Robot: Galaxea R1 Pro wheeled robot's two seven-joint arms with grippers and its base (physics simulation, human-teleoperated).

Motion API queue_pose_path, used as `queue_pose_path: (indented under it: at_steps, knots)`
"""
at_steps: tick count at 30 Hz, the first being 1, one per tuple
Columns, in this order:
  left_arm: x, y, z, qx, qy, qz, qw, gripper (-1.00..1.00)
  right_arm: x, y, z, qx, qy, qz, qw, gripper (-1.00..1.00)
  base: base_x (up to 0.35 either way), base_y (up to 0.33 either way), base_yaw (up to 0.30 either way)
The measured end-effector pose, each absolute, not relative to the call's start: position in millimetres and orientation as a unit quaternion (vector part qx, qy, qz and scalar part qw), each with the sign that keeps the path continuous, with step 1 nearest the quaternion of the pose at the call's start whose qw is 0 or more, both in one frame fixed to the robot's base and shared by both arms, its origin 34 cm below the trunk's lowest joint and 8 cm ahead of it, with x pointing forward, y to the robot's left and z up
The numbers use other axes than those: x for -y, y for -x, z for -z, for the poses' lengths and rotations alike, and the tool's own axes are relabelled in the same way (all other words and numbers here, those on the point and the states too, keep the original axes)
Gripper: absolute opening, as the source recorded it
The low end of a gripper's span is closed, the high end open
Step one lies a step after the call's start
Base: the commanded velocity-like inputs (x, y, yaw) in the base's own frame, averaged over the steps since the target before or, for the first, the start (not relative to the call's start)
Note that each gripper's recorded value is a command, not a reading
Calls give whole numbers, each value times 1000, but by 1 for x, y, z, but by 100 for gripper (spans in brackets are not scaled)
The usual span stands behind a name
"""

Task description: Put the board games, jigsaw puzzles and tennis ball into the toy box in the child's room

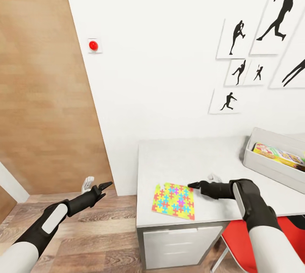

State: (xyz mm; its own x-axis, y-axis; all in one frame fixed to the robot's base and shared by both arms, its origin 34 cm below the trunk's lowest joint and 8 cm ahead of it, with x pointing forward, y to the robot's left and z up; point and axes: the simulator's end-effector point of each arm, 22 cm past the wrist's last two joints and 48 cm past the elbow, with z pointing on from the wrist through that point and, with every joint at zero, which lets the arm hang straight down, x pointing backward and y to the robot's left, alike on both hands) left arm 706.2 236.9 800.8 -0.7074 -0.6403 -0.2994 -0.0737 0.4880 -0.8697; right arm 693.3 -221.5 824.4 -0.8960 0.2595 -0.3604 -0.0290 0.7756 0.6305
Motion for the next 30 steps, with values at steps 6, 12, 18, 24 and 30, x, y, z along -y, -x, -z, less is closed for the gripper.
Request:
queue_pose_path:
  at_steps: [6, 12, 18, 24, 30]
  knots:
    - [-236, -706, -801, -805, 222, 455, 311, 100, 222, -691, -825, -917, -60, -325, 223, 100, 0, 0, 86]
    - [-235, -706, -801, -805, 221, 455, 312, 100, 221, -689, -824, -917, -59, -326, 222, 100, 0, 0, 264]
    - [-235, -706, -801, -805, 221, 455, 312, 100, 218, -685, -824, -916, -59, -329, 224, 100, 0, 0, 118]
    - [-235, -706, -801, -805, 221, 454, 311, 100, 216, -684, -824, -916, -57, -329, 224, 100, 0, 0, 173]
    - [-234, -706, -801, -805, 221, 454, 311, 100, 216, -684, -824, -915, -57, -330, 224, 100, 0, 0, 281]
